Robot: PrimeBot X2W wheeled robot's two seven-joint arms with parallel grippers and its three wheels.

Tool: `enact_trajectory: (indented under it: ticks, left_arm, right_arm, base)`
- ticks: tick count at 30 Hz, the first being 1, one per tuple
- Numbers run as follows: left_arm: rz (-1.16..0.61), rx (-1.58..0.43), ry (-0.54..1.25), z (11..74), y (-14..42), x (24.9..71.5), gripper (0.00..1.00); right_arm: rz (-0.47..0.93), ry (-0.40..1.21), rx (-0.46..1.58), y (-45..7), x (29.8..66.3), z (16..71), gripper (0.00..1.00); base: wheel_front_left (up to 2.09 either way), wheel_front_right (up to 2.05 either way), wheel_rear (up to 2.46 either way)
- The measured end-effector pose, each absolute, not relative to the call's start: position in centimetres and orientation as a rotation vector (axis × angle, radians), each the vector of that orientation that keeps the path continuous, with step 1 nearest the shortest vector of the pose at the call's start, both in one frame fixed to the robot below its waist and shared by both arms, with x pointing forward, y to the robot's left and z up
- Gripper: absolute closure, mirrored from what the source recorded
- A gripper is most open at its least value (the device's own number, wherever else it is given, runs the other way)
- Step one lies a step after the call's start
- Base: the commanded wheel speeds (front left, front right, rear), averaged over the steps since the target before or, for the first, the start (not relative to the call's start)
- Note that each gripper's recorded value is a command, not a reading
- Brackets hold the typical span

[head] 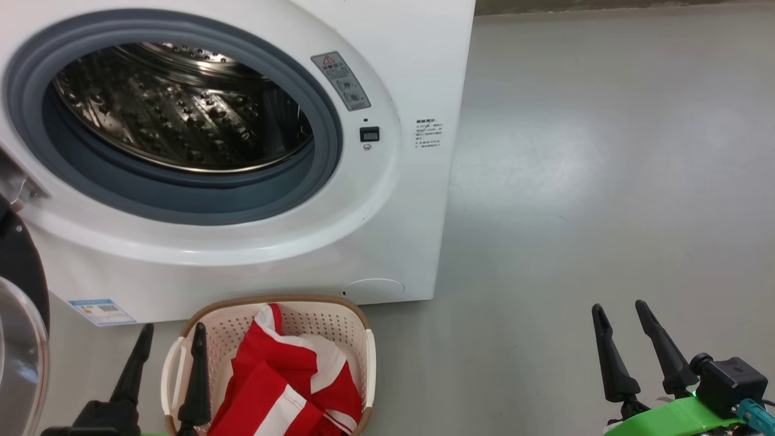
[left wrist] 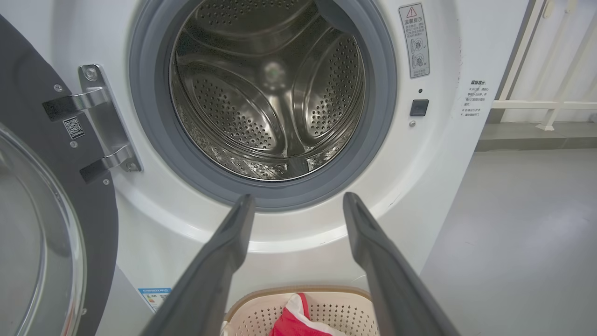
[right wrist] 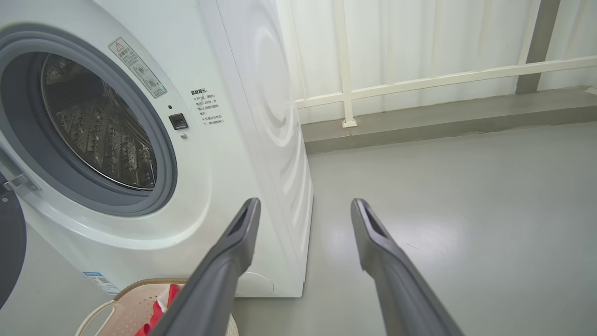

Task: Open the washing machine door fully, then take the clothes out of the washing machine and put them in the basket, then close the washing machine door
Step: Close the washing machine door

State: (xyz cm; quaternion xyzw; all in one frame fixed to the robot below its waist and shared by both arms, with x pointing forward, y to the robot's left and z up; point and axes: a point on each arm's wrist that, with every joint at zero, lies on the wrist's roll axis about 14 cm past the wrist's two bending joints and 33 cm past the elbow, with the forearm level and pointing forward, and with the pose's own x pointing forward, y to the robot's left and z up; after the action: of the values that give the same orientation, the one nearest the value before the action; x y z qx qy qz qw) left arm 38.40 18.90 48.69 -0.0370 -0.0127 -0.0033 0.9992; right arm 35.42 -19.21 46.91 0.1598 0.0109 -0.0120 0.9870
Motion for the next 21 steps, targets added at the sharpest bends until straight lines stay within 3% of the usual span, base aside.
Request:
enact_trajectory:
  ticks: [13,21]
  left_arm:
    - [-0.010,-0.074,-0.024,48.64,18.79,38.50,0.00]
    - [-0.013,-0.074,-0.030,48.80,18.71,38.65,0.00]
  right_arm:
    - [-0.025,0.034,0.322,-19.14,35.35,46.53,0.00]
    - [-0.029,0.038,0.323,-19.24,35.32,46.38,0.00]
  base:
    - [-1.12,1.12,0.00]
    - [-0.30,0.30,0.00]
